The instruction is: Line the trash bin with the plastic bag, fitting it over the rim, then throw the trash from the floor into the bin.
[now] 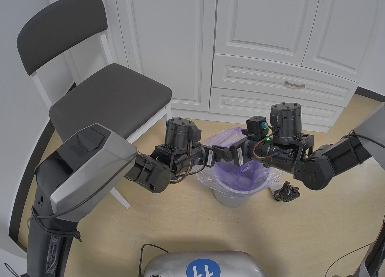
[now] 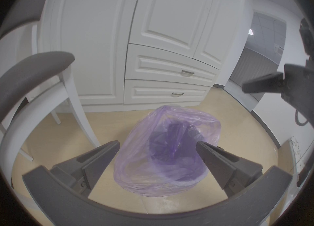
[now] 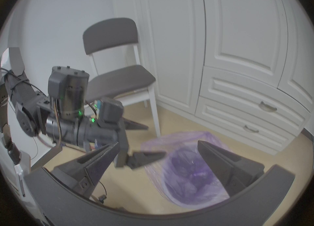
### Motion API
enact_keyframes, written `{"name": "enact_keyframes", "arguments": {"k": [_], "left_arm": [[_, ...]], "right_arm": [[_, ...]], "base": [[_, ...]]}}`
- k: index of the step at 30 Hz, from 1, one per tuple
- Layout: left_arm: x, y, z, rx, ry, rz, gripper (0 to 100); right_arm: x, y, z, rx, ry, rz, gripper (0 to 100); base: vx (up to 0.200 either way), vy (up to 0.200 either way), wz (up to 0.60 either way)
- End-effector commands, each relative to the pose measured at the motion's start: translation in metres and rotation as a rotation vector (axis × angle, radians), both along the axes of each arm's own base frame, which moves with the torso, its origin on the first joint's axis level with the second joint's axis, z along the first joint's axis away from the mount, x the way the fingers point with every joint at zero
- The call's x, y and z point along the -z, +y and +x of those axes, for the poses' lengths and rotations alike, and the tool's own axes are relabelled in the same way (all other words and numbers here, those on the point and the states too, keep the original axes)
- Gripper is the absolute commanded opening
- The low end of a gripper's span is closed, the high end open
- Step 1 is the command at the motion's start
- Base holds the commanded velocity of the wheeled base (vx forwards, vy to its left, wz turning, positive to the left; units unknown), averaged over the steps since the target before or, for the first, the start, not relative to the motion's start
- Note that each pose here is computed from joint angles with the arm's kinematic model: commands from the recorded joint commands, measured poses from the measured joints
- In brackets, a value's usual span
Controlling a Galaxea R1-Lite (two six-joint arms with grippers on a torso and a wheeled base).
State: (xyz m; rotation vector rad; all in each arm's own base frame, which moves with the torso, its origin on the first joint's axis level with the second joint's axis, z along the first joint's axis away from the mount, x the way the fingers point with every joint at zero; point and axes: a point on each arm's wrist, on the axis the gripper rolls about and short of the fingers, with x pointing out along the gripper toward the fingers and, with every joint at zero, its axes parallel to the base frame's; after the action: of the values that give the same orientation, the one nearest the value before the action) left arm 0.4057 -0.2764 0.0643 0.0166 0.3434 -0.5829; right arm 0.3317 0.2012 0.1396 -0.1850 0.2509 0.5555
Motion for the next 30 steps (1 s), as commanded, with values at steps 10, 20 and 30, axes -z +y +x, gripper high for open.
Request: {"name": "enact_keyframes", "arguments": {"k": [10,20,30], "left_arm": [[-0.018,-0.002,-0.017,-0.125,-0.058,0.13,100],[-0.005,0.009,0.018,-0.18,-0.028,0.153,100],[0.019,-0.008,0.054,-0.173,0.04,0.201,100]], "right_arm": [[-0.01,0.022,-0.006,0.078,-0.128,0.007,100],[-0.02,-0.04,0.02,0.259,-0.148,0.004,100],[0.038,-0.1,0.078,0.536,0.002,0.076,100]], "base": [[0.0,0.0,0.0],[0.0,0.0,0.0],[0.0,0.0,0.0]]}}
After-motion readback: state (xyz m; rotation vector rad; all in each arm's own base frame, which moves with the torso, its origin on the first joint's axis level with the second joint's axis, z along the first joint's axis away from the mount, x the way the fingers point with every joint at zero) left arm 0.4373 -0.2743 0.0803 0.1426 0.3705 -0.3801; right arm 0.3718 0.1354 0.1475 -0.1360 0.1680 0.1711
